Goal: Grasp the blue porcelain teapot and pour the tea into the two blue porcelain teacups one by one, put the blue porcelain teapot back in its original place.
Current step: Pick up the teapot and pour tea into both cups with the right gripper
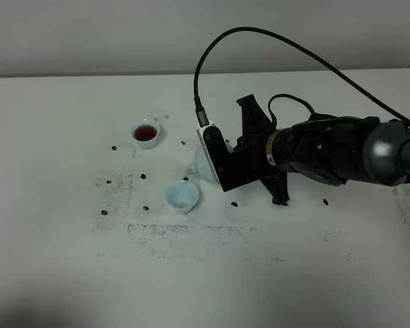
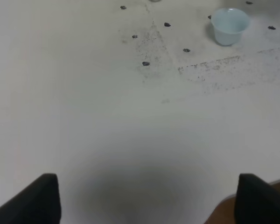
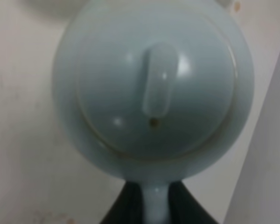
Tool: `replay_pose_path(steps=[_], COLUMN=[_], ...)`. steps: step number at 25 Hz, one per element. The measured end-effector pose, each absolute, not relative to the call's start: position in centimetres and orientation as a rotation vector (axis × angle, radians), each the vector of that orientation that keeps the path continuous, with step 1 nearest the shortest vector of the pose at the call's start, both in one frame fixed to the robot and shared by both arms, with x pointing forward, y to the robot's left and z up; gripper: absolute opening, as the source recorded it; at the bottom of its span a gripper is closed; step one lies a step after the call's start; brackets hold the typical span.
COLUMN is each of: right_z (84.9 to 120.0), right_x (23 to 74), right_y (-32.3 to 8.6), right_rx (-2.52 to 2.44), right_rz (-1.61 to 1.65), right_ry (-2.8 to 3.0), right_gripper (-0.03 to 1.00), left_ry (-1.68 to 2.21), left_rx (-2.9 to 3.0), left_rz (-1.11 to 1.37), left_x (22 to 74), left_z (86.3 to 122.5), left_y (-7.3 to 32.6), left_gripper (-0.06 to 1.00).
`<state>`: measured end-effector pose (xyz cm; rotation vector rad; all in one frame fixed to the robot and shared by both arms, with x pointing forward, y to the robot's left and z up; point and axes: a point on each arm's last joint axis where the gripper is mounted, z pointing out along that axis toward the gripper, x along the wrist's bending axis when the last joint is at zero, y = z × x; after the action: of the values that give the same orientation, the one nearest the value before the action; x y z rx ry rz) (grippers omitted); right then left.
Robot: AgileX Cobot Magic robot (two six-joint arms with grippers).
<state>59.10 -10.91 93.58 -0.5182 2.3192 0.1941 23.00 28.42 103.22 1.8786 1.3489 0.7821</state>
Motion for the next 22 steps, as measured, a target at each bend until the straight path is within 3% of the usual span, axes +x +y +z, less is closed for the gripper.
replay_pose_path(steps=[22], right_z=[93.51], right_x=[59.61], right_y=[-10.49], right_rx=[-0.797], right_rz=[0.157], right_ry=[2.155], right_gripper=[0.04], left_ry=[1.349], left_rx=[1.879], left_rz=[0.782], left_x=[23.0], left_z=[103.22], left_y=[28.42], left_gripper=[0.72])
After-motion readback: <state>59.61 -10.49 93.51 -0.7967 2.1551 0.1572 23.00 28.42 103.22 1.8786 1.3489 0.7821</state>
